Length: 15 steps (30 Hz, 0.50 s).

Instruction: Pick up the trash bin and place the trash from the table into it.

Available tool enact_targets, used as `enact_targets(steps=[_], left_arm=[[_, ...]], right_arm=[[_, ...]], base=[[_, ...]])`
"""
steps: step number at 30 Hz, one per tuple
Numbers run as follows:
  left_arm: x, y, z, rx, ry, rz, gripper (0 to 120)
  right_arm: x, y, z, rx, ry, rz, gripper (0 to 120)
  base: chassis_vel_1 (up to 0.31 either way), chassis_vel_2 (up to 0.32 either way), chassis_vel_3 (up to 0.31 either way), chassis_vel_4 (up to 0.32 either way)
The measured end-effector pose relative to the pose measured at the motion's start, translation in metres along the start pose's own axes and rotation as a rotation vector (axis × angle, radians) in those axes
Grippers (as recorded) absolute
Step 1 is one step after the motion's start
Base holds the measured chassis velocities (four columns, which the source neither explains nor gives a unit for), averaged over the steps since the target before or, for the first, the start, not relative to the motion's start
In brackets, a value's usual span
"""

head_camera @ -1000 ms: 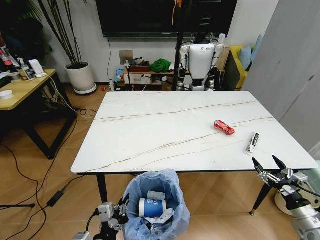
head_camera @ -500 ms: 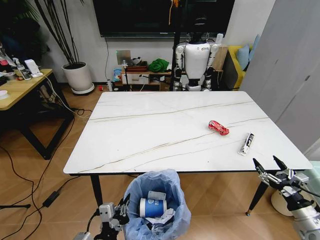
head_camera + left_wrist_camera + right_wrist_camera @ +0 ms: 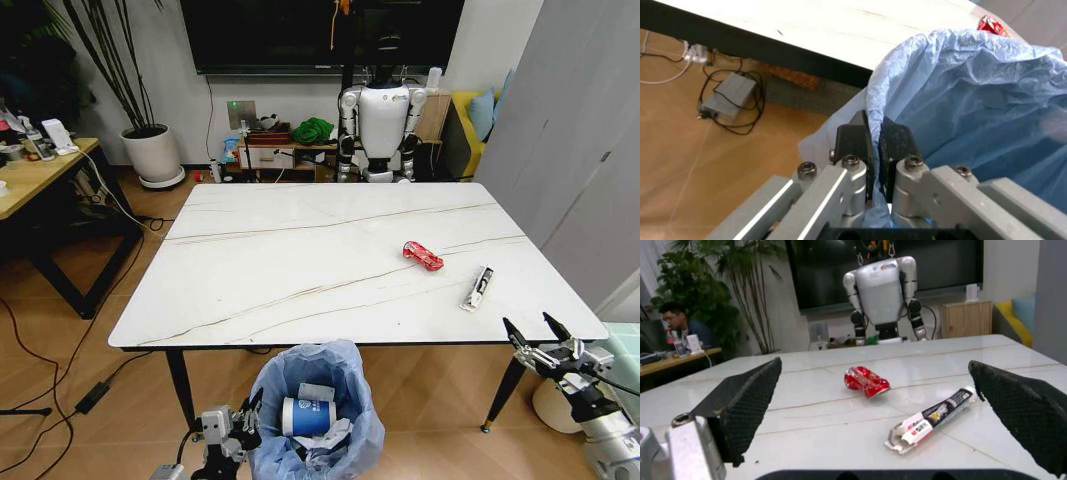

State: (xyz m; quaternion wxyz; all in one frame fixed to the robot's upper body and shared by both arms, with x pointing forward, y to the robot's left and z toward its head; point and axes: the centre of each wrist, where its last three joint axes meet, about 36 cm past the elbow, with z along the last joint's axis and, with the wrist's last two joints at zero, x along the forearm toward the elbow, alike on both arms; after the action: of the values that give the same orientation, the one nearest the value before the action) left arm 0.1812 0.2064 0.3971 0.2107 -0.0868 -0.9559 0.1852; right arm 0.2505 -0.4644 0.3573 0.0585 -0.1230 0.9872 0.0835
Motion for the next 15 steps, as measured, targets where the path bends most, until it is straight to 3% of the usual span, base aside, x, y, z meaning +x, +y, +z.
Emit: enact_targets(steps=[15], left_arm=[[0.0004,-0.0003,0.0008,-0.003,0.003,0.001,0]], right_arm=[[-0.0015,0.0038,0.0019,0.013,0.005,-0.003,100]], base=[[-0.069,-0.072,0.068,0.071]])
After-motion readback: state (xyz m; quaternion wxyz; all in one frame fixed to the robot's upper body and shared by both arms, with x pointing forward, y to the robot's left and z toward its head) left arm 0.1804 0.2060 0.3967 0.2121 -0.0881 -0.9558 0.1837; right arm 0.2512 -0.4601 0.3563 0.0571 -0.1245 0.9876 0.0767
